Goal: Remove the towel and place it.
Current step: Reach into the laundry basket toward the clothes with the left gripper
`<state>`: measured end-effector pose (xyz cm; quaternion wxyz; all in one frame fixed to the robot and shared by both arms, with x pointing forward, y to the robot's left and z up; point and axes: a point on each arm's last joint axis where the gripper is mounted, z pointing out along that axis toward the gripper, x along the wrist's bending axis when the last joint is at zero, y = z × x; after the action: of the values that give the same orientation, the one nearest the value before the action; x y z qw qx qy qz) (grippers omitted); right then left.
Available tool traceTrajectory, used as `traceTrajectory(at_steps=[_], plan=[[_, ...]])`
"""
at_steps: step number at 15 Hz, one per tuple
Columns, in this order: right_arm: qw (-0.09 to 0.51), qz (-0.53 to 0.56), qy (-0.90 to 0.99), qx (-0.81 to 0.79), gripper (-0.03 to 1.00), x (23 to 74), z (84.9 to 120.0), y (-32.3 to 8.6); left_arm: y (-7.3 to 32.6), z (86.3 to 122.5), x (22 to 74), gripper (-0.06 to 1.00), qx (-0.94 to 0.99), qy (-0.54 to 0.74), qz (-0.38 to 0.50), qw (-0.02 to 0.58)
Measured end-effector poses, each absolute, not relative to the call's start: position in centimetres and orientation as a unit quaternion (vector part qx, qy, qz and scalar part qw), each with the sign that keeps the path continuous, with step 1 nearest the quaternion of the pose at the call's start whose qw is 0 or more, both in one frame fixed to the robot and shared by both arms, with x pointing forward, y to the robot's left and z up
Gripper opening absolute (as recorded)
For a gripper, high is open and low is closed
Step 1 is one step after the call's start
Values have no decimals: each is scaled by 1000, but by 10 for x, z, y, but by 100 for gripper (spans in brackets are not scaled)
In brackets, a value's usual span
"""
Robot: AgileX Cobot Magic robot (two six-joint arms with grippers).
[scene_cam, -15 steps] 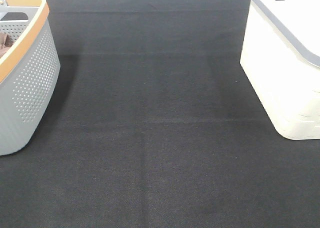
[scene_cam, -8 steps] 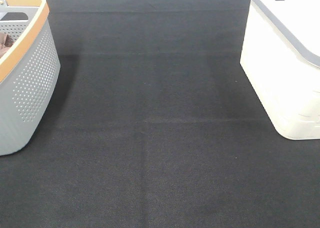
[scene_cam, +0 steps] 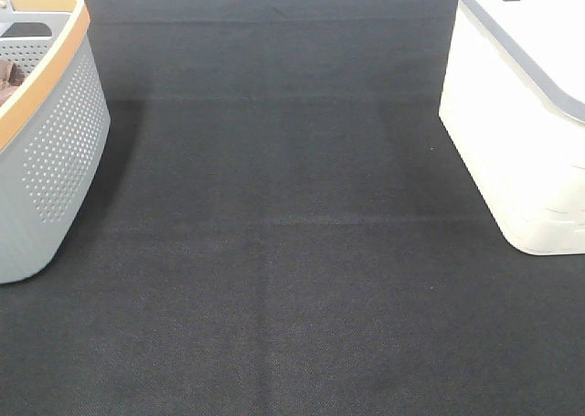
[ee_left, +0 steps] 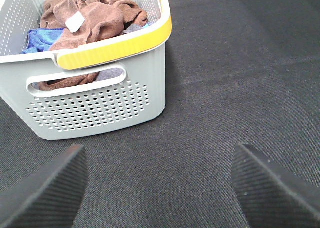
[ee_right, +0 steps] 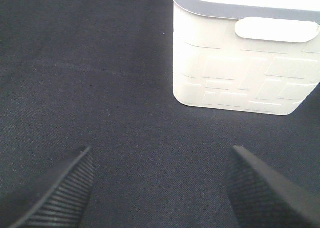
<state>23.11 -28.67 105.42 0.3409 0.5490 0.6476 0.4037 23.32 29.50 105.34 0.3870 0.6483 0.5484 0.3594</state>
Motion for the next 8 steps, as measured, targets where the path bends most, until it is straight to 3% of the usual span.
traceTrajectory(at_steps=[8], plan=[[341, 404, 648, 549, 70, 231, 1054, -287, 298, 1062, 238, 76, 616, 565, 371, 404]])
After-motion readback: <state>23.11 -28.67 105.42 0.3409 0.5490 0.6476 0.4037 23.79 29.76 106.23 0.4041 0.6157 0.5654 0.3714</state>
